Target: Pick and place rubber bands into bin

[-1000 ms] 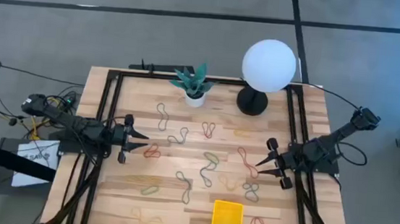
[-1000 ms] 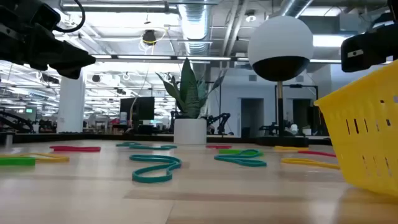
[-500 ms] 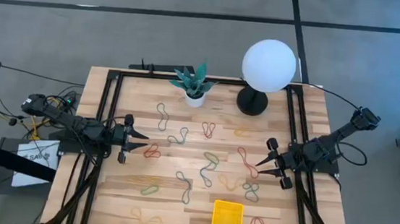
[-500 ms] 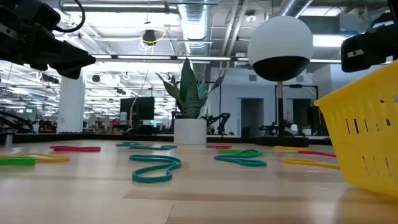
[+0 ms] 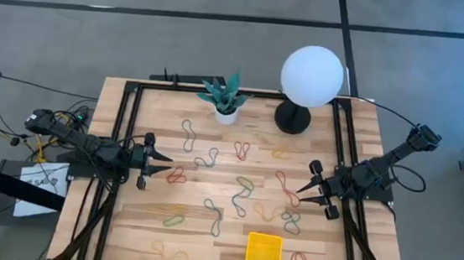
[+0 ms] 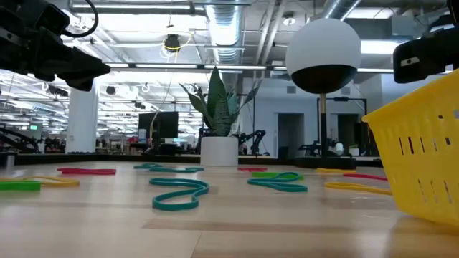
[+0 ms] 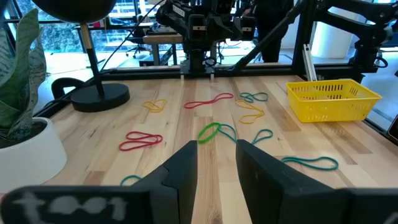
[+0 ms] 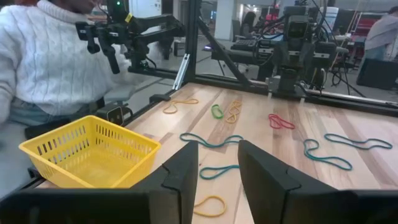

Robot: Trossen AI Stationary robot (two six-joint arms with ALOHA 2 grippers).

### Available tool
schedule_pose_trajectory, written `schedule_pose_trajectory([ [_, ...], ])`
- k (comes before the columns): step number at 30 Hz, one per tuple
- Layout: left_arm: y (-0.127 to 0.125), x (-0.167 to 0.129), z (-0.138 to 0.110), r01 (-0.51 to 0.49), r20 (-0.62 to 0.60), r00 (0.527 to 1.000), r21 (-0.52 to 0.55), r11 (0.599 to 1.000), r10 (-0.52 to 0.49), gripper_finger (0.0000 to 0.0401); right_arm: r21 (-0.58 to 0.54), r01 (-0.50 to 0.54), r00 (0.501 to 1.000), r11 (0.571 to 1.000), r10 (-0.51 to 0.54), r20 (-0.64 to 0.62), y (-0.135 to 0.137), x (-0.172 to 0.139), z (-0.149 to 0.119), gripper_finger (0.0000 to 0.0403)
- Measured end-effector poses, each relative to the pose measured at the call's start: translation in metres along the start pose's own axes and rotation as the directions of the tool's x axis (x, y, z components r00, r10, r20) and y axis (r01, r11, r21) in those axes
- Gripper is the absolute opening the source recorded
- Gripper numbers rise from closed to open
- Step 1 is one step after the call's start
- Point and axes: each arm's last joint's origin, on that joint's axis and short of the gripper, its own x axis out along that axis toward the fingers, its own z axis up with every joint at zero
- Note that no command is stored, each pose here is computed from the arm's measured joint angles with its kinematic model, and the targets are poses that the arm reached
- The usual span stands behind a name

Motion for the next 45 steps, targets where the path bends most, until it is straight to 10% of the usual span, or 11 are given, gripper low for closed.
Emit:
schedule_pose_trajectory([
  [45,-0.0002,0.0005,0.002,-0.002,0.022,1.0,-0.038,0.999,0.003,0.01,0.003,-0.017,1.0,1.0,0.017,-0.012,0.0007,-0.0001,-0.0012,0.0109],
])
